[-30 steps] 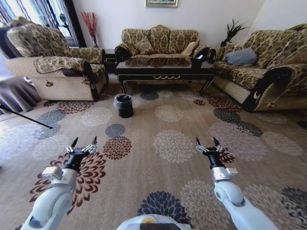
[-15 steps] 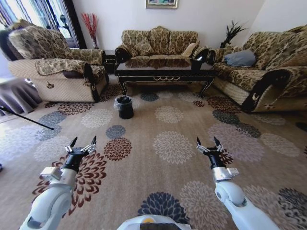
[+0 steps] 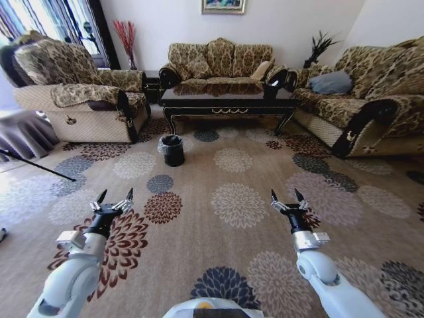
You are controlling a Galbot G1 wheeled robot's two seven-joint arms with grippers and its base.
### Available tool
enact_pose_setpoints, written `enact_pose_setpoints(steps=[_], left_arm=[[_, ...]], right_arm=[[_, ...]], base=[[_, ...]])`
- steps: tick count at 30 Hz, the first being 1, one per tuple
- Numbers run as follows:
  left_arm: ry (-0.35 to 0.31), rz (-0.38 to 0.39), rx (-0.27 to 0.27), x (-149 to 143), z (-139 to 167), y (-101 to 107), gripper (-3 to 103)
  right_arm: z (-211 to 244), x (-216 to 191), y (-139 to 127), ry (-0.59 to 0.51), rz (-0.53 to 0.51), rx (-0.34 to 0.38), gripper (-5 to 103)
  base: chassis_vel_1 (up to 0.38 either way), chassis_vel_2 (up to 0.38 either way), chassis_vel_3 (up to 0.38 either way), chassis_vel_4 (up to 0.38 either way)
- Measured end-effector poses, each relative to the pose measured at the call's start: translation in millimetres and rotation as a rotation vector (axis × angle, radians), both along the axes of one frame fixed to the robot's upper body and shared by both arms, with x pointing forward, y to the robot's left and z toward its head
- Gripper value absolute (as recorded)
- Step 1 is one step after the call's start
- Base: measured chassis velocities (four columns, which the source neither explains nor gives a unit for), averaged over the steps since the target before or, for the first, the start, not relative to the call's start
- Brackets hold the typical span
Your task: Move to the front of the table and pick up the trash from the floor, then place it into the trash bin.
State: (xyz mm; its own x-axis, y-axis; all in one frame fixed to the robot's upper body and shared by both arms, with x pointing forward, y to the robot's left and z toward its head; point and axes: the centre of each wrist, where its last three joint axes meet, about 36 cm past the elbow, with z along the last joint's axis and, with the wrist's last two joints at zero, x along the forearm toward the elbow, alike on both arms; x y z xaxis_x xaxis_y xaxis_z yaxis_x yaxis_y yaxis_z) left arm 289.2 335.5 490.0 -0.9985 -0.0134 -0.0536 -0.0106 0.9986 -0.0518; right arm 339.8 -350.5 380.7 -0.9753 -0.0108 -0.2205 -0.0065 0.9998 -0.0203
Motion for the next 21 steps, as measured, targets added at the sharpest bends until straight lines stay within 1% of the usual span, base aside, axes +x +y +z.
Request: enact_pose_setpoints(steps=[17,21], left_arm=[[0.009,-0.002,0.007,4.0,-6.2,-0.6,100],[0.008,-0.004,-0.004,6.2,-7.0,-1.0,100]], right_arm=[[-2.7,1.7,-0.7,0.004,-0.003,-0.001,100],[-3.0,2.8,-1.4,0.004,-0.004,-0.002,100]], base=[[0.000,0.000,0.000,0.000],[-0.004,-0.009,-0.016,-0.007]])
